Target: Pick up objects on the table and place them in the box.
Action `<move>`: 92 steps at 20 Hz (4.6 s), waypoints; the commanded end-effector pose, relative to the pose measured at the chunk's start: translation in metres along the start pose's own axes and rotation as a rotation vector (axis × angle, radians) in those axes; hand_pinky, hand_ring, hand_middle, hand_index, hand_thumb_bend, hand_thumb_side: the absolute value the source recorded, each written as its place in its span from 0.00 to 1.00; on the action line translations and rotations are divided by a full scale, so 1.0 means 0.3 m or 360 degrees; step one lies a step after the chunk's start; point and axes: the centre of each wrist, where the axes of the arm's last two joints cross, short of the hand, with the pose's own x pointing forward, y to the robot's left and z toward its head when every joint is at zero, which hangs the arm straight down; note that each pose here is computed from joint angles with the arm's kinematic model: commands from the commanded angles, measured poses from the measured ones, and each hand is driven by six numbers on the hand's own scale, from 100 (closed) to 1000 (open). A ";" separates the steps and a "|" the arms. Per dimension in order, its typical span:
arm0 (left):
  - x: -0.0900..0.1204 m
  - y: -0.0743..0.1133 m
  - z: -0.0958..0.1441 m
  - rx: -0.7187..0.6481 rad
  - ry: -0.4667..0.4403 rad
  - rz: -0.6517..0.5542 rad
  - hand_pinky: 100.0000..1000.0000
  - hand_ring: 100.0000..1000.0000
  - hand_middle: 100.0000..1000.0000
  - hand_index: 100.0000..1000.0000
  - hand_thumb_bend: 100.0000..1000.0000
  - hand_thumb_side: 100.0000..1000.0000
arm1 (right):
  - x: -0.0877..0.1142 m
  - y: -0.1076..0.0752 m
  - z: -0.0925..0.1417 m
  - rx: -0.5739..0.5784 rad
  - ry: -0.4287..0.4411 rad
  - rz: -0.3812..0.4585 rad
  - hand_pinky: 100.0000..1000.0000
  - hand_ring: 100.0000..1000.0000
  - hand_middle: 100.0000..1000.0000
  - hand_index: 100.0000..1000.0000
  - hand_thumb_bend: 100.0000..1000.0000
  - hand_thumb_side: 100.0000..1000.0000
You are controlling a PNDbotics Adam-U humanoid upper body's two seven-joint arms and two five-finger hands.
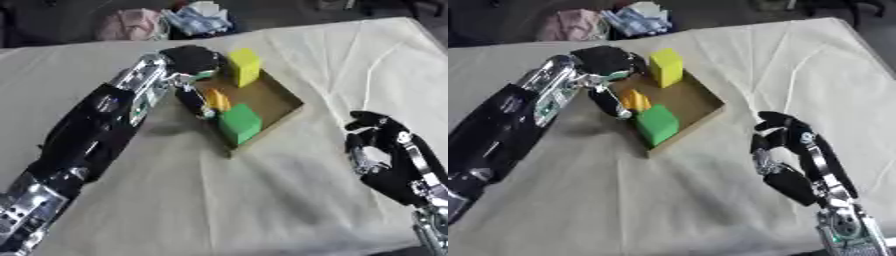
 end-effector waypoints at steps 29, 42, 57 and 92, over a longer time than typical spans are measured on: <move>-0.381 -0.194 0.183 0.0019 0.1121 0.0423 0.66 0.62 0.74 0.85 0.39 0.45 | 0.017 -0.009 -0.013 0.0006 -0.0038 -0.0001 0.55 0.53 0.61 0.79 0.00 0.30; -0.349 -0.240 0.160 0.0180 0.1093 0.0478 0.48 0.40 0.44 0.59 0.00 0.01 | 0.018 -0.007 -0.015 0.0006 -0.0041 -0.0006 0.55 0.53 0.61 0.79 0.00 0.29; -0.108 0.121 0.057 0.0579 0.0301 0.0325 0.52 0.45 0.46 0.61 0.04 0.04 | 0.019 -0.004 -0.016 0.0021 -0.0044 -0.0007 0.55 0.53 0.61 0.79 0.00 0.30; -0.027 0.241 0.600 0.1371 0.0213 0.0872 0.62 0.58 0.62 0.77 0.13 0.33 | -0.005 -0.050 0.005 -0.0089 0.0018 0.0065 0.55 0.53 0.61 0.81 0.00 0.33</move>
